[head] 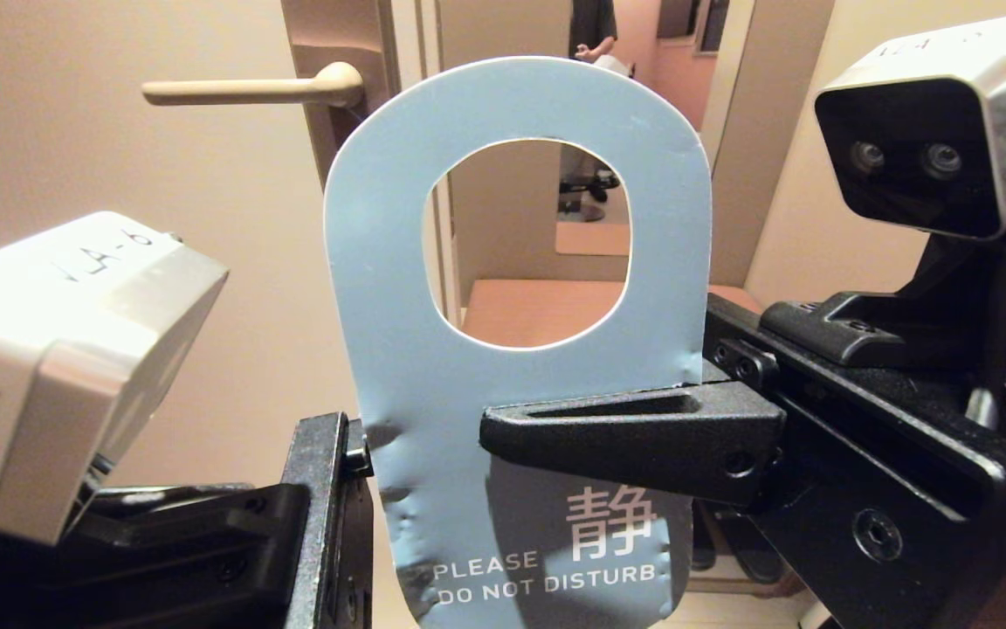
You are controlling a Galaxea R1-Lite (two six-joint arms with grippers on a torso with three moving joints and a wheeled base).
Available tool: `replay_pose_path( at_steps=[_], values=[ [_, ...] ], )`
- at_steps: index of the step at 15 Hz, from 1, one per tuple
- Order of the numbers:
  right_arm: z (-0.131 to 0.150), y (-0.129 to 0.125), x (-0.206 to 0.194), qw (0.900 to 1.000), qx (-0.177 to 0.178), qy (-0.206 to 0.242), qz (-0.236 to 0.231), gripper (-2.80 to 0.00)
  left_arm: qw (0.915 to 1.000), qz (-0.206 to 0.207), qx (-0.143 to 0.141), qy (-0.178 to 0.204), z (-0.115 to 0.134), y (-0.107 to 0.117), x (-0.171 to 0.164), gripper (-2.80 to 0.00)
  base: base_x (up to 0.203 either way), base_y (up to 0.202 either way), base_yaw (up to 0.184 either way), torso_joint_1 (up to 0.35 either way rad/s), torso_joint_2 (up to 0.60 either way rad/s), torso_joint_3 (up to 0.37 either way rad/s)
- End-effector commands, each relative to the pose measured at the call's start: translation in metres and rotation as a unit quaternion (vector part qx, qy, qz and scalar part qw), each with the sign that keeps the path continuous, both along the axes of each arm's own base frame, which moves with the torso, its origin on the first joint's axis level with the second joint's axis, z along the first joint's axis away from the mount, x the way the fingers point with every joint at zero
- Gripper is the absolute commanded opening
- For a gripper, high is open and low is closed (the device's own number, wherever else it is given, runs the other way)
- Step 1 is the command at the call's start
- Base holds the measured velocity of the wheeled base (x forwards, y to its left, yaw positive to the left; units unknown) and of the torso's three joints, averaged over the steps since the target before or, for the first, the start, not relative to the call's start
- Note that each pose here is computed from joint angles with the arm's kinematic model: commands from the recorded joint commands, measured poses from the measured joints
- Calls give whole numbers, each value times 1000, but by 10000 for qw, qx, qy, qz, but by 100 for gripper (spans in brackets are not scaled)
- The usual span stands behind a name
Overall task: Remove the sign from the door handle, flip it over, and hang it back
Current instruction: Hand it to the other hand
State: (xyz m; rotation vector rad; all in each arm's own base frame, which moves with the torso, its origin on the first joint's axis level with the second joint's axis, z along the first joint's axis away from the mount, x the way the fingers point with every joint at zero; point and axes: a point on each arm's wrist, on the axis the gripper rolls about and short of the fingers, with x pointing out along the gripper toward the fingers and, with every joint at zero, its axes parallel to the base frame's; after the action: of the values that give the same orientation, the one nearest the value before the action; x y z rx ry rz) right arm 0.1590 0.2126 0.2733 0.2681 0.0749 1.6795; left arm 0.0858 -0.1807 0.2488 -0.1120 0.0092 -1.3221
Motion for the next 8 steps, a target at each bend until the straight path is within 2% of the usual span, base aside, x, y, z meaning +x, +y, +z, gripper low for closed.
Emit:
replay_pose_path(
  at_steps=[1,4,5,8],
  values=[
    [1,-1,-1,10000,18,-11,32,-280,10000,-15,-22,-4,0,0,0,0,0,0,0,0,0,0],
    [0,-1,-1,10000,13,-14,31,-280,10000,-12,-30,0,1,0,-1,0,0,0,0,0,0,0],
    [0,0,0,10000,7,-9,31,-280,10000,-17,-30,0,1,0,-1,-280,0,0,0,0,0,0],
    [-1,0,-1,10000,-5,-7,41,-280,10000,-15,-54,13,2,1,-1,-280,0,0,0,0,0,0]
  ],
)
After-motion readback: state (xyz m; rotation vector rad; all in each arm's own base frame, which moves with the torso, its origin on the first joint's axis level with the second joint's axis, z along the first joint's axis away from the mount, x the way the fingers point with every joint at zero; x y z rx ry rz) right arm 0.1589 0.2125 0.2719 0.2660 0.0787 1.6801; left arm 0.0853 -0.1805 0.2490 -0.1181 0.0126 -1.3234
